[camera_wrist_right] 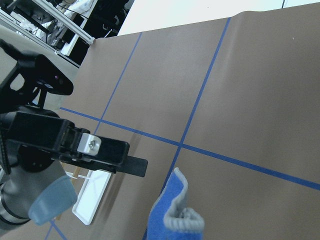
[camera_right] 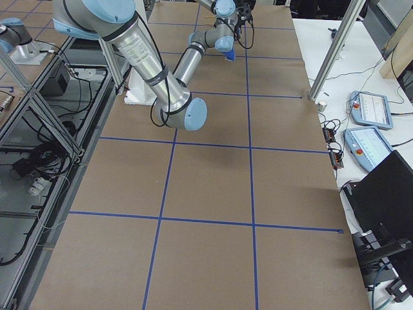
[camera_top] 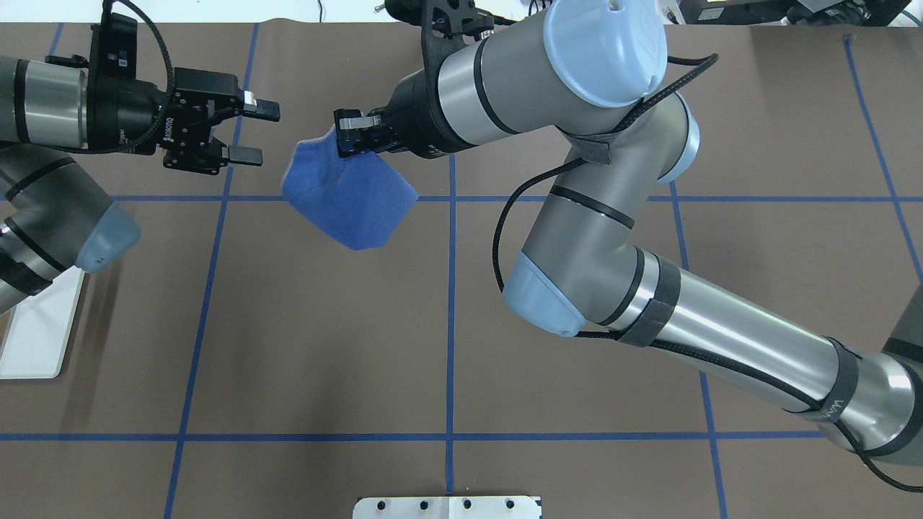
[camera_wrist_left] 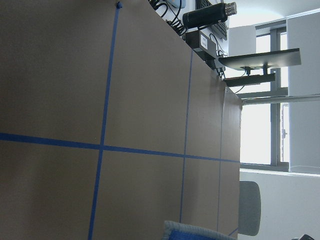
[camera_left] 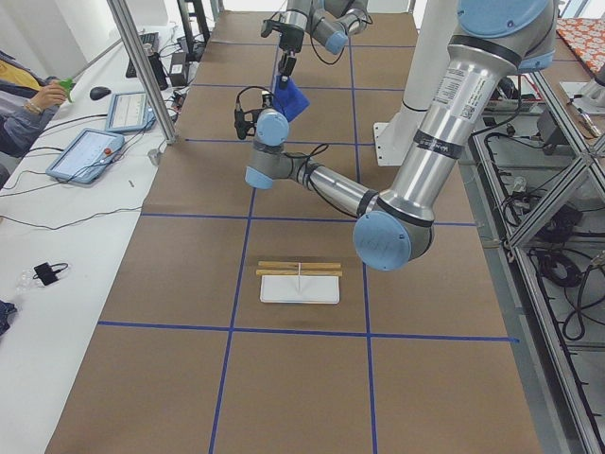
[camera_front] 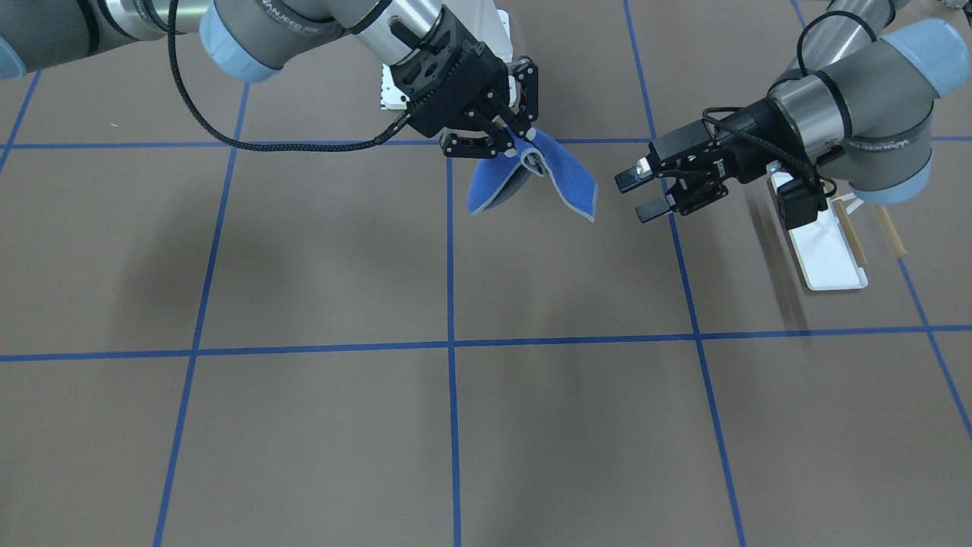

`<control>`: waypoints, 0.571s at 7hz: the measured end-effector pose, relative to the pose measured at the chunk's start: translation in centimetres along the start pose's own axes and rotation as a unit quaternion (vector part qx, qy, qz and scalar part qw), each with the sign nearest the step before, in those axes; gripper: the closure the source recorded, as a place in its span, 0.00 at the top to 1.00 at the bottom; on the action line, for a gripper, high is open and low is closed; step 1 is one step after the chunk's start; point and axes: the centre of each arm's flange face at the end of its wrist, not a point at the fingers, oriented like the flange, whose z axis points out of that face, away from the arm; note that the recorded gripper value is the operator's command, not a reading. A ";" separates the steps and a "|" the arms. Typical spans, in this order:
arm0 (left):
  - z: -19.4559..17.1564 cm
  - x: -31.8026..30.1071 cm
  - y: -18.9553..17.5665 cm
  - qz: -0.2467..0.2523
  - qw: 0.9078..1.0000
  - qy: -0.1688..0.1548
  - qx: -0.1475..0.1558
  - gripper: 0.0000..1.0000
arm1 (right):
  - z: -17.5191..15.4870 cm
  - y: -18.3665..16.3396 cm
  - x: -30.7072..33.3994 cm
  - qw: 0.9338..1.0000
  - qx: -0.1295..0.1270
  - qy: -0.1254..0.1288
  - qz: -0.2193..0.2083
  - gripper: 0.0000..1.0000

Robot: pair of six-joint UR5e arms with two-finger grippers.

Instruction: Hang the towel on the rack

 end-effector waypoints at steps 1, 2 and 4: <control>0.1 -0.1 0.1 -0.003 1.000 0.002 -0.001 0.98 | 0.4 0.0 0.5 1.000 0.007 -0.022 0.016 0.00; 0.2 -0.2 0.1 -0.007 1.000 0.002 -0.001 0.98 | 0.4 0.1 0.7 0.999 0.012 -0.039 0.023 0.00; 0.1 -0.6 0.1 -0.013 1.000 0.002 -0.002 0.86 | -0.4 0.1 0.8 0.996 0.022 -0.072 0.040 0.00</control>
